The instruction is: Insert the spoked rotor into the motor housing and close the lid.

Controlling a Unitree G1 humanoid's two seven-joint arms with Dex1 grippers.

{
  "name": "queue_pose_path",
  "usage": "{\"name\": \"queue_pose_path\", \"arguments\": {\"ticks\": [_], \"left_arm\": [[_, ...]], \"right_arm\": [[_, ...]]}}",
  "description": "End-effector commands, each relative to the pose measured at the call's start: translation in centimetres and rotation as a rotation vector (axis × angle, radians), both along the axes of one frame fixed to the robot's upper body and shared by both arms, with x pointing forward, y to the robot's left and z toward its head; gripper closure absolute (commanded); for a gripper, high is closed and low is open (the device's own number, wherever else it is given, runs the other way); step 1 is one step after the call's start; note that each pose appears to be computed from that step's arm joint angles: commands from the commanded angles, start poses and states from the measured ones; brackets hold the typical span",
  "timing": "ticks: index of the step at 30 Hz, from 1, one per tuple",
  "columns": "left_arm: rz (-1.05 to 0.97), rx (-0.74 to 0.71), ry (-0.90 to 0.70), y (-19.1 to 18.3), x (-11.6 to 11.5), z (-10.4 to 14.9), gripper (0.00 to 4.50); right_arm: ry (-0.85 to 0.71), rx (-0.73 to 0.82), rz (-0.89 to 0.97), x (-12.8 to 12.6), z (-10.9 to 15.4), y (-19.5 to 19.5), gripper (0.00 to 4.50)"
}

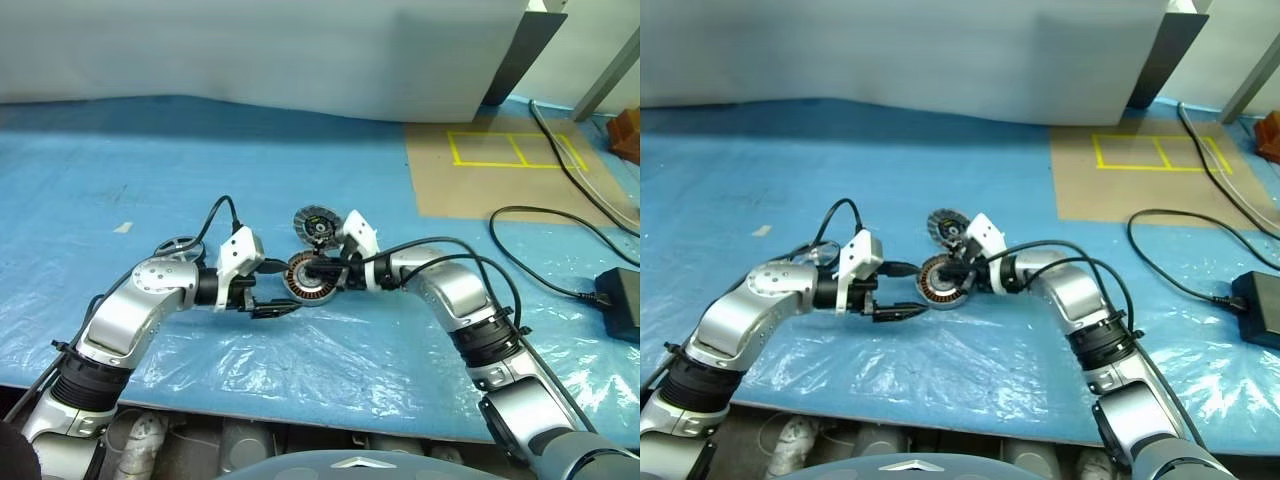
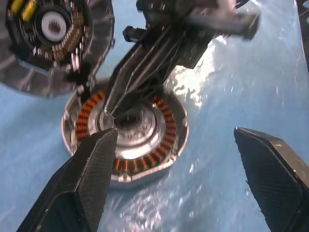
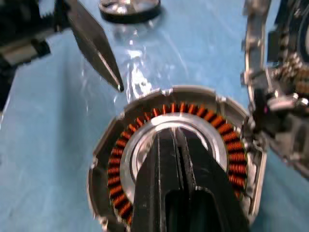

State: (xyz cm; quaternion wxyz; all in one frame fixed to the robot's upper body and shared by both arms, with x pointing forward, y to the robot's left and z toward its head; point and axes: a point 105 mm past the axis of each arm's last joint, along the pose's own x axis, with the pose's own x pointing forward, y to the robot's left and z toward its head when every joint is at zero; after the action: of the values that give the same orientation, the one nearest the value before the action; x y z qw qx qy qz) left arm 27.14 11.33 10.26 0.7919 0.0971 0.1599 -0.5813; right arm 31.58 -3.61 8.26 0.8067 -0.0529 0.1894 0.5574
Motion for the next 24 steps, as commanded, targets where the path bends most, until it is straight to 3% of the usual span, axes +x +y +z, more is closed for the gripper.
{"name": "queue_pose_path", "arguments": {"ticks": [1, 7, 10, 12, 16, 19, 24], "left_arm": [[0.010, -0.001, -0.049, 0.7, 0.4, 0.8, 0.45], [0.015, -0.005, -0.051, 0.7, 0.5, 0.7, 0.45], [0.014, -0.010, -0.048, 0.7, 0.5, 0.5, 0.45], [0.013, -0.012, -0.046, 0.7, 0.5, 0.2, 0.45], [0.012, -0.016, -0.036, 0.9, 0.3, -0.2, 0.45], [0.006, -0.020, -0.031, 1.2, 0.3, -0.6, 0.45], [0.011, -0.019, -0.035, 1.8, 0.9, -1.3, 0.45]], "right_arm": [[0.026, -0.046, -0.008, -0.4, -1.5, 0.0, 4.47], [-0.008, -0.085, 0.022, -0.5, -1.3, -0.7, 4.47], [0.030, 0.086, 0.021, -0.5, 1.5, 0.3, 4.47], [0.025, 0.120, 0.025, -0.4, 2.4, 0.8, 4.47], [-0.049, -0.071, 0.034, 0.0, -0.2, 0.6, 4.47], [-0.018, -0.053, 0.057, -0.2, -0.3, 0.6, 4.47], [-0.028, -0.174, 0.115, -1.1, -2.4, -0.3, 4.47]]}}
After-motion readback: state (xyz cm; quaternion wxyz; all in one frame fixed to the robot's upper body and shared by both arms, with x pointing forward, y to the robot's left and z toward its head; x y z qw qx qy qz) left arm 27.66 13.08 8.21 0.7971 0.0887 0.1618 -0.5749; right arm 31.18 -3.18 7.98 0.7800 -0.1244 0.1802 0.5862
